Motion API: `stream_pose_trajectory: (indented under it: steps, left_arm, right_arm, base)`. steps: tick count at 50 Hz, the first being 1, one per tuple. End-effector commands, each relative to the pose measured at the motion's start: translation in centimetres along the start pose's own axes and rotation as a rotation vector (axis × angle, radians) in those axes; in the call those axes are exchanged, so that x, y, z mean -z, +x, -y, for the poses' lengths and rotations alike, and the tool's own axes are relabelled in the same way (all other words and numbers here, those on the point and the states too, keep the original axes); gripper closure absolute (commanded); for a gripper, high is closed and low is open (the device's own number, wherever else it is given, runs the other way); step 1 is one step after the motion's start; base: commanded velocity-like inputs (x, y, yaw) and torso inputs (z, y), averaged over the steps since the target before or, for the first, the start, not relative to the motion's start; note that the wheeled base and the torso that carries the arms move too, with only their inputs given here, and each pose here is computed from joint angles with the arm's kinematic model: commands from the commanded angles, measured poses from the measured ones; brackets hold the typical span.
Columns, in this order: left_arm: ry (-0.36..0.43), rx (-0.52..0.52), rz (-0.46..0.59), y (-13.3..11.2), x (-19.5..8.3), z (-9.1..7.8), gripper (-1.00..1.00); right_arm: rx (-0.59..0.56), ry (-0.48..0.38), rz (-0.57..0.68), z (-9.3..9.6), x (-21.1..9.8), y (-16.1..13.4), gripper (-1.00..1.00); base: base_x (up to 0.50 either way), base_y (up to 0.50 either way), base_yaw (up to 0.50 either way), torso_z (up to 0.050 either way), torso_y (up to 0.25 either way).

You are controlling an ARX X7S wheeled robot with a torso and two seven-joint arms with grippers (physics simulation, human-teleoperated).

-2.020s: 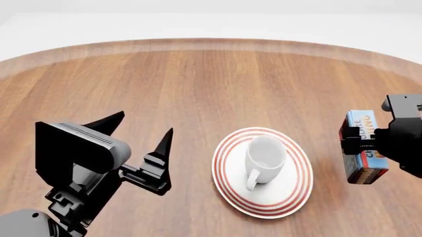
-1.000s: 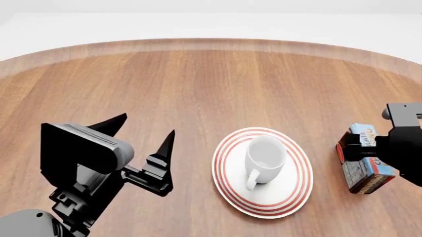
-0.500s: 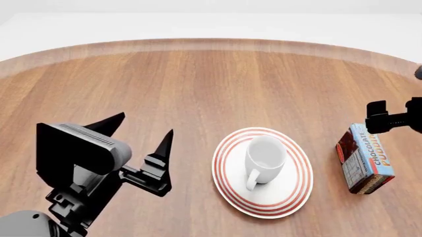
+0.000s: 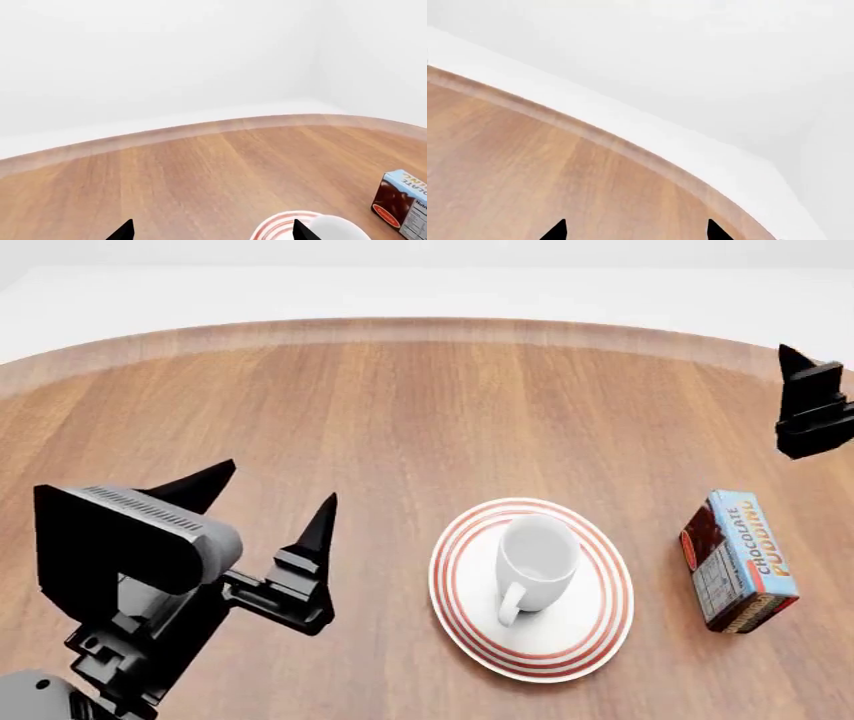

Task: Pick up the white mug and put it on the plate, and put the chocolate pudding to the right of the plate.

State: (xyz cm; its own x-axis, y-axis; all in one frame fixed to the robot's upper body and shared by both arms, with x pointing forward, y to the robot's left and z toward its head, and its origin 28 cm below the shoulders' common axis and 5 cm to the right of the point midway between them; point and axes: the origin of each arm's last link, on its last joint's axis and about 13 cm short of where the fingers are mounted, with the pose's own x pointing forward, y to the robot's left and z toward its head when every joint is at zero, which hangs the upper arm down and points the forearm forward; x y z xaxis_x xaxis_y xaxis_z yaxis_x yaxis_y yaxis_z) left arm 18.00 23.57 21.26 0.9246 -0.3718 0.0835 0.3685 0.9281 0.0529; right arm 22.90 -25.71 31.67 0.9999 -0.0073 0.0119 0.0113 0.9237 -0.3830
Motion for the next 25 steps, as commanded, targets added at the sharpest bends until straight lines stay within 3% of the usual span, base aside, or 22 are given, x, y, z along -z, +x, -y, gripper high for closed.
stream_pose_trajectory:
  steps: [1,12,25]
  left_arm:
    - [0.000,-0.009,0.063,-0.6,-1.1,-0.2,-1.00]
    - [0.021,-0.036,0.102,-1.9,-1.7,-0.2,-1.00]
    - [0.060,-0.118,0.149,-3.4,-2.4,-0.7,-1.00]
  right_arm:
    - [0.041,-0.009,0.244,-1.6,-1.9,-4.3,-1.00]
    - [0.073,0.046,0.367,-3.5,-2.1,-5.9,-1.00]
    - [0.118,0.132,0.449,-6.5,-0.4,-6.3,-1.00]
  base:
    - [0.00,0.00,0.00,0.000,0.000]
    - [0.00,0.00,0.00,0.000,0.000]
    - [0.00,0.00,0.00,0.000,0.000]
